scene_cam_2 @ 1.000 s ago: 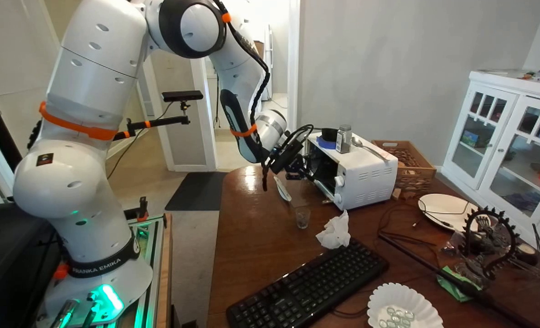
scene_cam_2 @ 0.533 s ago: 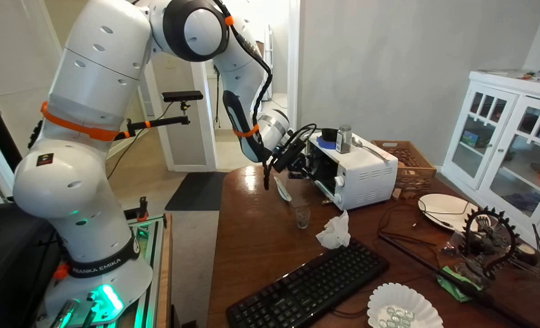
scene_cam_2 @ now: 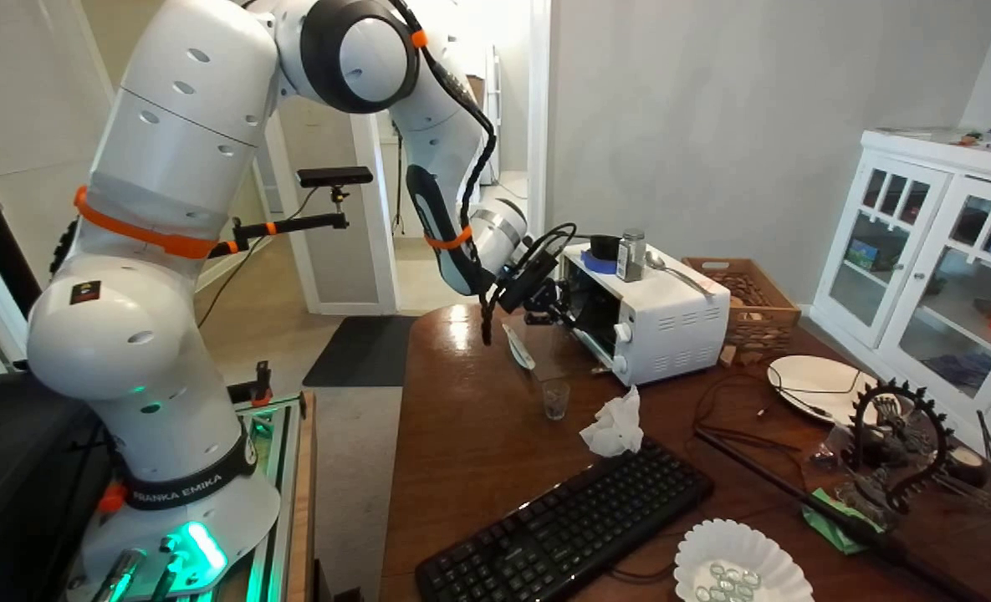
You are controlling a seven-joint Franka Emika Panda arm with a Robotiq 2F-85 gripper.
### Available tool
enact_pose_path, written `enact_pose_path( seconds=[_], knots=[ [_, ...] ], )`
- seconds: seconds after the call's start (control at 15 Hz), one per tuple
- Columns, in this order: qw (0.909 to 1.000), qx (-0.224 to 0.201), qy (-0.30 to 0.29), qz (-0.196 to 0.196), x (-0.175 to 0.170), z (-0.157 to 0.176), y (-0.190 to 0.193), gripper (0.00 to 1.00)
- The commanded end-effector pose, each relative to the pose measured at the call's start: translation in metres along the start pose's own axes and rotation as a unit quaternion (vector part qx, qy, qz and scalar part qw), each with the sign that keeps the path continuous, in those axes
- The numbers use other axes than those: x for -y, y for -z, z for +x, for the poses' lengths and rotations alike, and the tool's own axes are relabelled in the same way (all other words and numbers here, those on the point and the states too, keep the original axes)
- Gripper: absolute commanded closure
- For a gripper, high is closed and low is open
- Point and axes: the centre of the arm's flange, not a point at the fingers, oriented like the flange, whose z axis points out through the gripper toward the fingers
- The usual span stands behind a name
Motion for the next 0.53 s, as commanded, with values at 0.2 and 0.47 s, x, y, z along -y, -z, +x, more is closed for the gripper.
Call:
enact_pose_path(
  seconds=[0.2,0.47],
  knots=[
    [0.9997,-0.011,0.015,0.017,-0.004,0.008,-0.019,1.0],
    [0.9993,-0.02,0.021,0.025,-0.007,0.009,-0.034,1.0]
  ],
)
